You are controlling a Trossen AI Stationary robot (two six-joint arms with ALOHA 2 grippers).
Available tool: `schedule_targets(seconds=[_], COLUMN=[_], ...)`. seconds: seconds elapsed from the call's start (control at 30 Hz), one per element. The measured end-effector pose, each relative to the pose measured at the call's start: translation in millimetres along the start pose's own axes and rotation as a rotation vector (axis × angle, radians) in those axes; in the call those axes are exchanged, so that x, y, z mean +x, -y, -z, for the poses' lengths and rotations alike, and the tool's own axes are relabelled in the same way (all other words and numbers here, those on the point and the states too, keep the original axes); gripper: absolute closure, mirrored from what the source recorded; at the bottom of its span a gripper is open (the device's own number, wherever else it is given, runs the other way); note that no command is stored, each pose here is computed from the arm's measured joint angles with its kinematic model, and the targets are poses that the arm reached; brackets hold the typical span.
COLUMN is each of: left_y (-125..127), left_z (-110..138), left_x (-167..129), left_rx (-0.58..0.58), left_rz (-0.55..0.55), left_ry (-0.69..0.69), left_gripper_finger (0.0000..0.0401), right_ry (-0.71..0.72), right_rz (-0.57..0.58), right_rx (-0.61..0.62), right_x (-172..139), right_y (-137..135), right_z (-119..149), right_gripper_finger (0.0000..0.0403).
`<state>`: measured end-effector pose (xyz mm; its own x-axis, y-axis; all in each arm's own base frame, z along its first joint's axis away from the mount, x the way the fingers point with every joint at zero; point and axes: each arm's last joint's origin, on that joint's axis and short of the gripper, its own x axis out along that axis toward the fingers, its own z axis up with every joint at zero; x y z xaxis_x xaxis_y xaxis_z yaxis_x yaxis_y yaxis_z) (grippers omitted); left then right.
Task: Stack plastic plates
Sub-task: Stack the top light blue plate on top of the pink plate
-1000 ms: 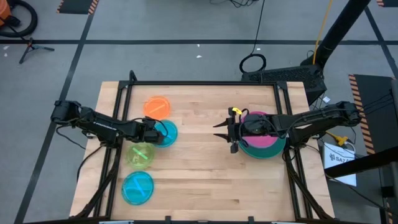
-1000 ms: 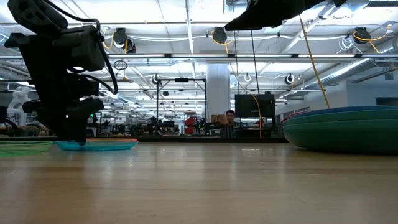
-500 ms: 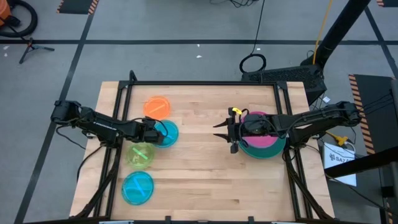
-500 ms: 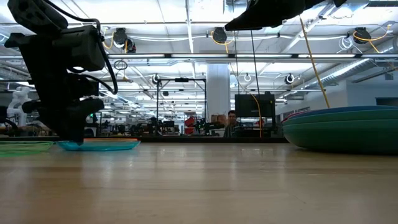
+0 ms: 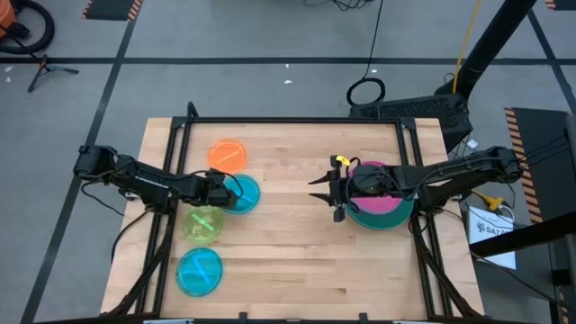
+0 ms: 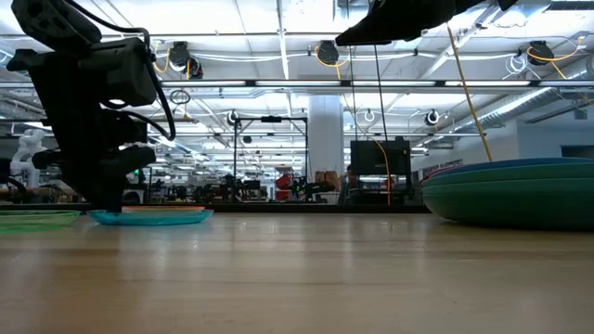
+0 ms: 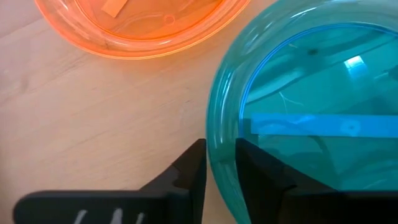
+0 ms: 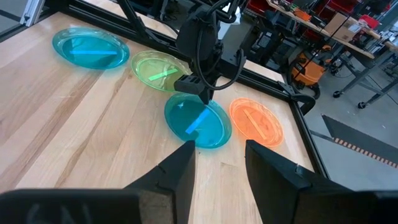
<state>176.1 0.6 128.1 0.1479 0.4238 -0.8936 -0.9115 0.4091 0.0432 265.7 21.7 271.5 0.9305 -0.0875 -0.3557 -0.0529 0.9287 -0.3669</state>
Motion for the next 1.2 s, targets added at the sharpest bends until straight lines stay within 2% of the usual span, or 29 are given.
schedule_targets(seconds=[0.8, 1.2], left_y=[0, 18], left_z=[-1, -16], left_x=[-1, -36], left_rx=[-0.003, 0.078], left_rz=[-0.010, -0.033], left_ry=[0.026, 0.105], left_gripper_finger=[0.0395, 0.0398], right_ry=[-0.011, -0.017], right_rz=[-0.004, -0.004], right_rx=[-0.002, 0.021], right_x=[0, 0], right_y=[0, 0], right_z=[1, 2], right_gripper_finger=[0.0271, 0.0271])
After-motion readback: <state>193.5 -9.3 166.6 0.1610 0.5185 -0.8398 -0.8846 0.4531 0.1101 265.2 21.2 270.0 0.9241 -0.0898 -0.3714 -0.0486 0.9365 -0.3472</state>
